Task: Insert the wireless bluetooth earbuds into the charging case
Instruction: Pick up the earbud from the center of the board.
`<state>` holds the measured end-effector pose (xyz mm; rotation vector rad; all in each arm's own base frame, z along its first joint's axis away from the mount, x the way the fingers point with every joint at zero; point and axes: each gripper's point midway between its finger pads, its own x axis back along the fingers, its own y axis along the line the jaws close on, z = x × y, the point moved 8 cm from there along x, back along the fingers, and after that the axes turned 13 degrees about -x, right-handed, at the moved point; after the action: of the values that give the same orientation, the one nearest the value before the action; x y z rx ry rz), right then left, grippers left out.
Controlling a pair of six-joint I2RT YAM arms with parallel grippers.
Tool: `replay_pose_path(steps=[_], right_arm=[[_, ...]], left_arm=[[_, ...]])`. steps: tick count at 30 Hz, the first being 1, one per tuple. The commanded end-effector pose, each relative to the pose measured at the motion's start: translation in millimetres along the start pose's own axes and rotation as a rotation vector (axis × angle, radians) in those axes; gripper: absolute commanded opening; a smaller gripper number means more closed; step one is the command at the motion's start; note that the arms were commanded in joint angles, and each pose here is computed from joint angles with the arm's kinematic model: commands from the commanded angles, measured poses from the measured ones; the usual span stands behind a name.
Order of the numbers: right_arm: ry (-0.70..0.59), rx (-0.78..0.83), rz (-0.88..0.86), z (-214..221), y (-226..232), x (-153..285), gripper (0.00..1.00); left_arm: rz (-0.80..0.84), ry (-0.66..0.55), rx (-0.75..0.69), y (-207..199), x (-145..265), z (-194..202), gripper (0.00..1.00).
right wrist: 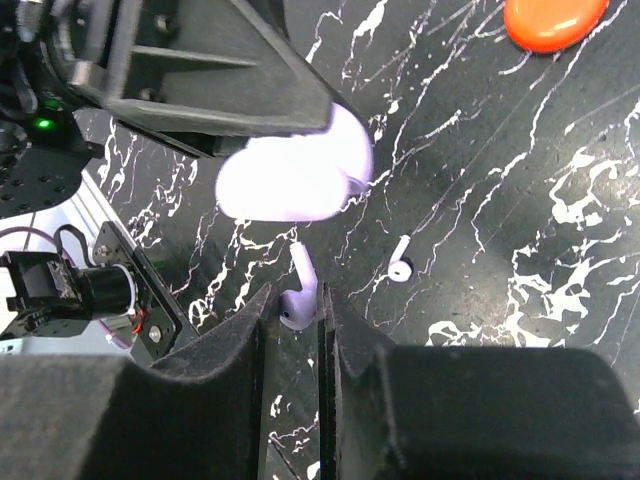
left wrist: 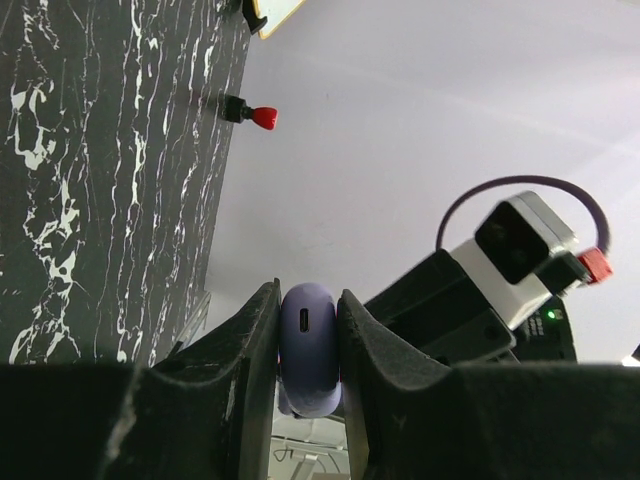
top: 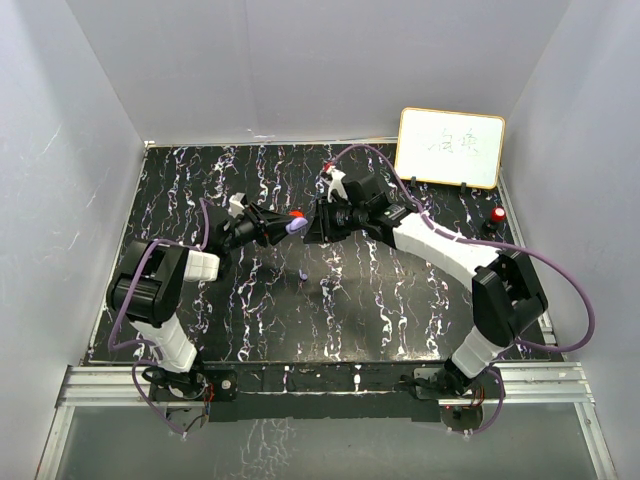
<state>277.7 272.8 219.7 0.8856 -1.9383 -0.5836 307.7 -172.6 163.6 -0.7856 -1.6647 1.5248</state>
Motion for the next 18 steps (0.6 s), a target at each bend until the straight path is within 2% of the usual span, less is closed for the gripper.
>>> replay_pose_path(steps=[1,18], right_arm=[[-0.071,-0.048,-0.072,-9.4,10.4,6.9,0.16],[-0.138,-0.157,-0.107,-14.5,5.5,10.9,0.15]], left_arm=[[0.068,-0.017,-0.081,-29.7,3.7,-2.9,0.00],[0.057,-0.027,-0.106,-30.8,3.0,-4.4,0.00]])
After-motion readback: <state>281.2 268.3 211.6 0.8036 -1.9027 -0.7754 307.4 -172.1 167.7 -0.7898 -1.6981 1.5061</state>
